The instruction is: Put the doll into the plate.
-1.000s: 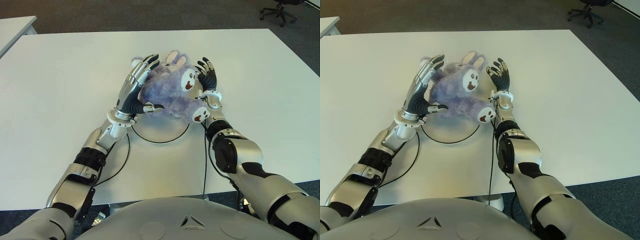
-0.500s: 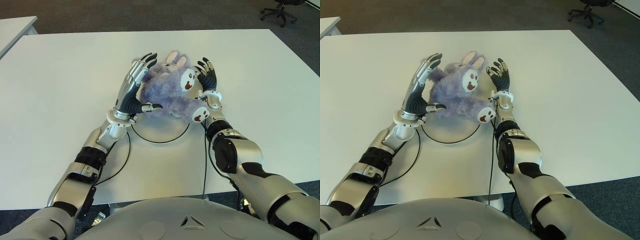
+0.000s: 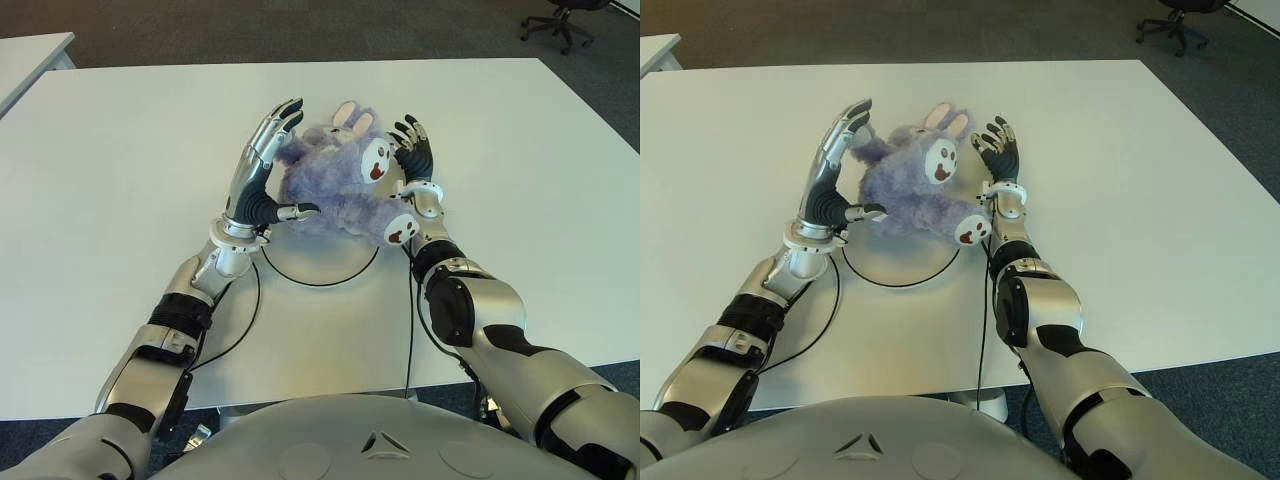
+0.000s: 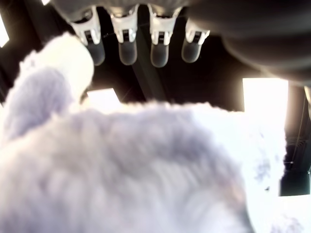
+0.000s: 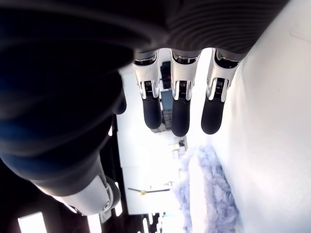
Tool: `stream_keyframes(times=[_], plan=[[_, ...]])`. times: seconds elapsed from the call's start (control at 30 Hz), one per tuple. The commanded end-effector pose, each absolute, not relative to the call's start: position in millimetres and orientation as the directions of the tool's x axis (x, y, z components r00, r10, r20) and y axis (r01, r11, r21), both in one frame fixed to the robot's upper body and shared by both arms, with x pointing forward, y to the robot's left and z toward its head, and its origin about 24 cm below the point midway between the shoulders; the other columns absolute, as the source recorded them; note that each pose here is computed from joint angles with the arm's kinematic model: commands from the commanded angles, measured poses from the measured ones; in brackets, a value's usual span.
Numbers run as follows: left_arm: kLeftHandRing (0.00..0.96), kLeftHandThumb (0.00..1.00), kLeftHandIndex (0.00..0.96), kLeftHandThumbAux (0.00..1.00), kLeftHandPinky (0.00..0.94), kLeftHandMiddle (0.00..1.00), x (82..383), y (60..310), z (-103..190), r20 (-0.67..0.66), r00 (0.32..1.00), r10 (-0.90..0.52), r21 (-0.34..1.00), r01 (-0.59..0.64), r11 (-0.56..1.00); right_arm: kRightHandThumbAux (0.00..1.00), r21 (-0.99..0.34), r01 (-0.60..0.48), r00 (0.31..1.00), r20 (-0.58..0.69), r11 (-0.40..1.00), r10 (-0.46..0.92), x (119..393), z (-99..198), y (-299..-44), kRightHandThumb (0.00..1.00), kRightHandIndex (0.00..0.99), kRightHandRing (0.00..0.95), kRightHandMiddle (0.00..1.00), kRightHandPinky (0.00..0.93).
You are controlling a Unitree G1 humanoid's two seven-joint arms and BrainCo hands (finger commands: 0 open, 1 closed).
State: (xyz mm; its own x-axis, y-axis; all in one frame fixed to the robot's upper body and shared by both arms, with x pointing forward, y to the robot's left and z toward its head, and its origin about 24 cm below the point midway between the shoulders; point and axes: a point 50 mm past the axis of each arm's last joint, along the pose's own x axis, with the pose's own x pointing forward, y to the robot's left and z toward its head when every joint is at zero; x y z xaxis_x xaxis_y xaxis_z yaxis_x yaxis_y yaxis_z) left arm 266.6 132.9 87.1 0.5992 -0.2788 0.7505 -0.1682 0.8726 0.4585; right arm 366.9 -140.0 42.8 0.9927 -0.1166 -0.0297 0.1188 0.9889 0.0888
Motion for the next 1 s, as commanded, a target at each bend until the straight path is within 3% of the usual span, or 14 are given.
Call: stream_keyframes(times=[0.03, 0.53, 1.0], plan=[[0.04, 0.0, 0.0, 0.292, 0.0, 0.076, 266.1, 135.0, 79.2, 0.732, 0.63, -0.258, 0.463, -0.183, 0.867, 0.782, 0.078, 0.148, 0.942, -0.315, 0.986, -0.117, 325.0, -26.7, -139.2, 0.435, 0.103, 0.194, 0.17, 0.245], [0.029, 0.0, 0.0, 0.365, 0.0, 0.073, 266.0, 139.6, 79.7, 0.728, 0.644, -0.236, 0.448, -0.186, 0.875, 0.777, 0.076, 0.147, 0.942, -0.315, 0.986, -0.116, 325.0, -26.7, -139.3, 0.421, 0.102, 0.185, 0.163, 0.232], [0.024, 0.0, 0.0, 0.369, 0.0, 0.068, 265.1, 142.1, 80.8, 0.728, 0.649, -0.221, 0.43, -0.182, 0.884, 0.777, 0.069, 0.145, 0.943, -0.312, 0.987, -0.117, 324.6, -26.9, -139.9, 0.426, 0.102, 0.196, 0.173, 0.246]])
